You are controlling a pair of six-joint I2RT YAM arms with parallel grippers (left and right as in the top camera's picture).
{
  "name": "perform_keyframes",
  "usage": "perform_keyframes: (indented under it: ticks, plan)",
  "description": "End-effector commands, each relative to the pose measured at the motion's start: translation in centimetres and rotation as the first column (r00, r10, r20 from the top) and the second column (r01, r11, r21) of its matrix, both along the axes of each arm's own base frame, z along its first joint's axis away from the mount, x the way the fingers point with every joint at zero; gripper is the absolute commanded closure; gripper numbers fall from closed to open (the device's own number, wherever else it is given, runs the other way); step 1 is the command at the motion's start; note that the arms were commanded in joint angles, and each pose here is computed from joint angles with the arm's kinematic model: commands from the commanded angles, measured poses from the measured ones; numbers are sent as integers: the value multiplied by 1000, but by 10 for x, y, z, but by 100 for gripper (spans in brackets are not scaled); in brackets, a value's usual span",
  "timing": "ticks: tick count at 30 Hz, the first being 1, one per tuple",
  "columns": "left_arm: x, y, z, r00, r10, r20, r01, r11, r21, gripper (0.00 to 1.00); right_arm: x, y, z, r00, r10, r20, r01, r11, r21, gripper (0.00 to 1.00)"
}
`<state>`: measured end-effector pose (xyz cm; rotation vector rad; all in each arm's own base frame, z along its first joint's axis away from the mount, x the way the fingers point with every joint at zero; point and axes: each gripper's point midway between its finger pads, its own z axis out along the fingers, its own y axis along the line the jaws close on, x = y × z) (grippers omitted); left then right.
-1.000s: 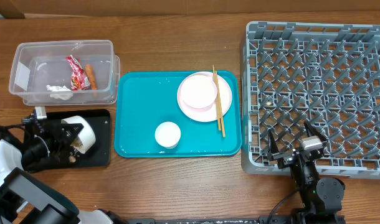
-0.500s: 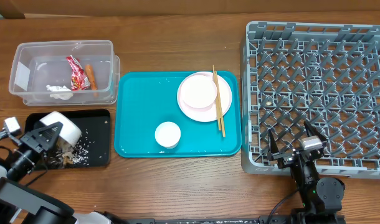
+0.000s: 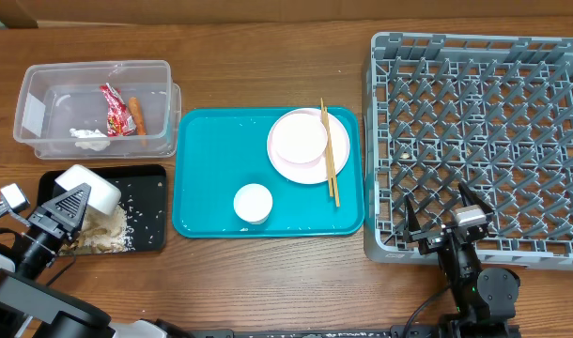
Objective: Sort waste into correct bins and load items into the dishwasher
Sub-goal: 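Carry the bowl over the black tray and tip out the rice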
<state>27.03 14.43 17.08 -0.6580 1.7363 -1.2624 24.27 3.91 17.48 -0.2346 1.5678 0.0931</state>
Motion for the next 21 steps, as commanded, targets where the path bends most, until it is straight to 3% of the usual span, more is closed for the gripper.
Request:
perform_keyframes:
  ticks: [1,7,10,21]
  plan:
    - [-2,-3,14,997,12,80,-10,1000,-25,96,1,-2,-2,1000,-9,1,9,1000,1,0]
    - [-4,-7,14,998,16,62,-11,997,-72,96,1,-2,-2,1000,-9,1,9,1000,1,0]
    - [-3,-6,7,998,2,66,-2,1000,12,96,1,-2,-2,1000,-9,1,9,1000,1,0]
    - [2,-19,9,998,-33,53,35,999,-30,96,1,-2,-2,1000,-9,1,9,1000,1,0]
